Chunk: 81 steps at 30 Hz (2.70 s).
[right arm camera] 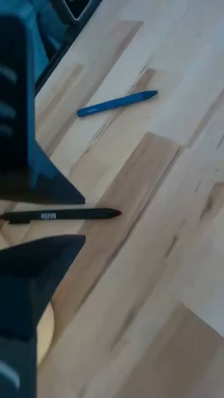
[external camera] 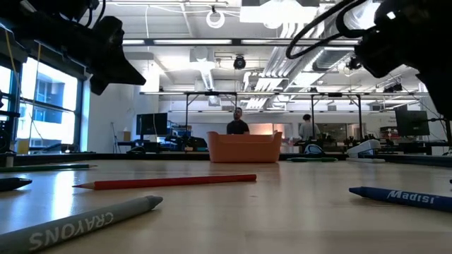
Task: Sort crayons/erasers/pens/pencils in bins
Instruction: Put the black pen into the white bin
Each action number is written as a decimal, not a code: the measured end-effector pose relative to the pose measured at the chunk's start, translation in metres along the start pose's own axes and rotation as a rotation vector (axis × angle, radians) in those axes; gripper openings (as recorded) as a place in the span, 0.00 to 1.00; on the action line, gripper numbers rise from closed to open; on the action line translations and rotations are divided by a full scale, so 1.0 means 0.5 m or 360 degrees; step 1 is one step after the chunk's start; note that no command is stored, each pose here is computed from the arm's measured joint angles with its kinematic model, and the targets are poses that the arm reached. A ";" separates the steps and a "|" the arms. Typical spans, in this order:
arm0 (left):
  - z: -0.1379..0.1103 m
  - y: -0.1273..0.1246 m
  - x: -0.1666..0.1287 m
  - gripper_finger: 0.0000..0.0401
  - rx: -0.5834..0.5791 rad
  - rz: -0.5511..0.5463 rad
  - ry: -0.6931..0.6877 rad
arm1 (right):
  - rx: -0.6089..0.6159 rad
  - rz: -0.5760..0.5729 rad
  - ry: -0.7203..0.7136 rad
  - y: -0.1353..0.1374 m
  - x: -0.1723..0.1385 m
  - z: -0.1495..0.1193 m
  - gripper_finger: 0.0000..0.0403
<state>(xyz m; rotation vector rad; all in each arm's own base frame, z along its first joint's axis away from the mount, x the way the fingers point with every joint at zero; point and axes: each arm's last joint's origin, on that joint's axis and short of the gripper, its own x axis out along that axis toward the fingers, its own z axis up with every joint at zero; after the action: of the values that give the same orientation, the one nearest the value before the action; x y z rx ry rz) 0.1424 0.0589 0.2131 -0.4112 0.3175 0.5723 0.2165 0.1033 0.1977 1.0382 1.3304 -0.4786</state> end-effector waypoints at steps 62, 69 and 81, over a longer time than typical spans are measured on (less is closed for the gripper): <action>-0.004 -0.010 -0.001 0.00 -0.0249 -0.0271 0.0130 | -0.0209 0.0156 -0.0319 0.082 0.017 0.055 0.03; 0.011 -0.022 -0.003 0.00 -0.0320 -0.0477 0.0077 | -0.0381 0.0523 -0.0902 0.086 -0.103 0.151 0.03; 0.044 -0.066 0.033 0.28 -0.0305 -0.0808 -0.0177 | -0.0657 0.1116 -0.1718 0.107 -0.199 0.315 0.03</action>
<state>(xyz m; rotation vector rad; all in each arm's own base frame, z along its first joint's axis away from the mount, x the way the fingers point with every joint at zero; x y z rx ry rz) 0.1783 0.0513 0.2349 -0.6180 0.0436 0.1259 0.3234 -0.0265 0.2942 0.6467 0.0570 -0.1467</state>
